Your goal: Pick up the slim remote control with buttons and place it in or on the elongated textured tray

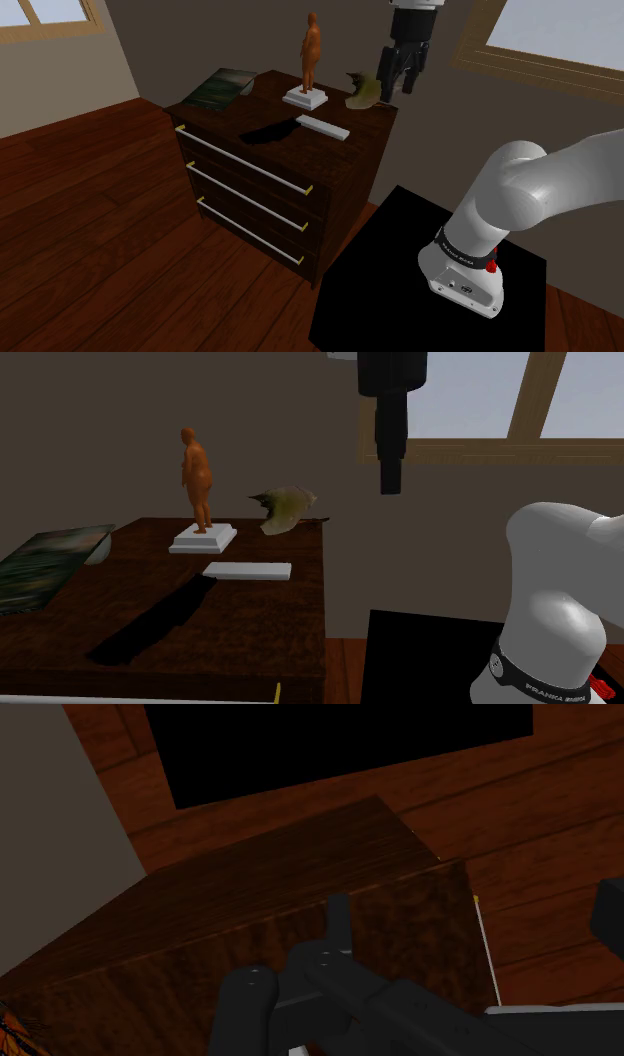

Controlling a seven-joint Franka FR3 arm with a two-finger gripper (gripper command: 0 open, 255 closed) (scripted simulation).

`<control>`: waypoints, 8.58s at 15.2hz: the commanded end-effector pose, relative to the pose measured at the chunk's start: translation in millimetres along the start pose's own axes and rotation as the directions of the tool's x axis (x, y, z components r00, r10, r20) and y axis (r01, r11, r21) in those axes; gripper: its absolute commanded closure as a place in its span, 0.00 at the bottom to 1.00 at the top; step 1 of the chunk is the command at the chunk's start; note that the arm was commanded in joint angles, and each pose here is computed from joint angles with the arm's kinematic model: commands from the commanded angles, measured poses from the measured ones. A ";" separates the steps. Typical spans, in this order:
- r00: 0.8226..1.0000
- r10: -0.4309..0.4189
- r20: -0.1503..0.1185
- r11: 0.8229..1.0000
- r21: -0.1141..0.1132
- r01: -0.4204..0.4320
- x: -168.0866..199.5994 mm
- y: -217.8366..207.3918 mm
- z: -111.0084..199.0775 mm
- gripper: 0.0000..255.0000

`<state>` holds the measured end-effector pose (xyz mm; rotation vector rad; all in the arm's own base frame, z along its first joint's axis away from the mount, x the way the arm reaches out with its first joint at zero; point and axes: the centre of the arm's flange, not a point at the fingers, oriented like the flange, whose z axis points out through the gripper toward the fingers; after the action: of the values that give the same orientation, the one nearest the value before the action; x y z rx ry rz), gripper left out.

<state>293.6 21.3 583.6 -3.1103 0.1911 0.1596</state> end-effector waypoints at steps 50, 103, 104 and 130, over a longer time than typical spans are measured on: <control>0.992 -0.071 -0.103 0.997 -0.042 0.067 312.9 127.7 224.6 1.00; 0.992 -0.071 -0.103 0.997 -0.042 0.067 344.4 -80.5 132.7 1.00; 0.992 -0.071 -0.103 0.997 -0.042 0.067 345.0 -80.4 138.0 1.00; 0.992 -0.071 -0.103 0.997 -0.042 0.067 343.1 -81.6 122.1 0.00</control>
<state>630.2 63.7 425.3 -3.1604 0.0827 -0.0026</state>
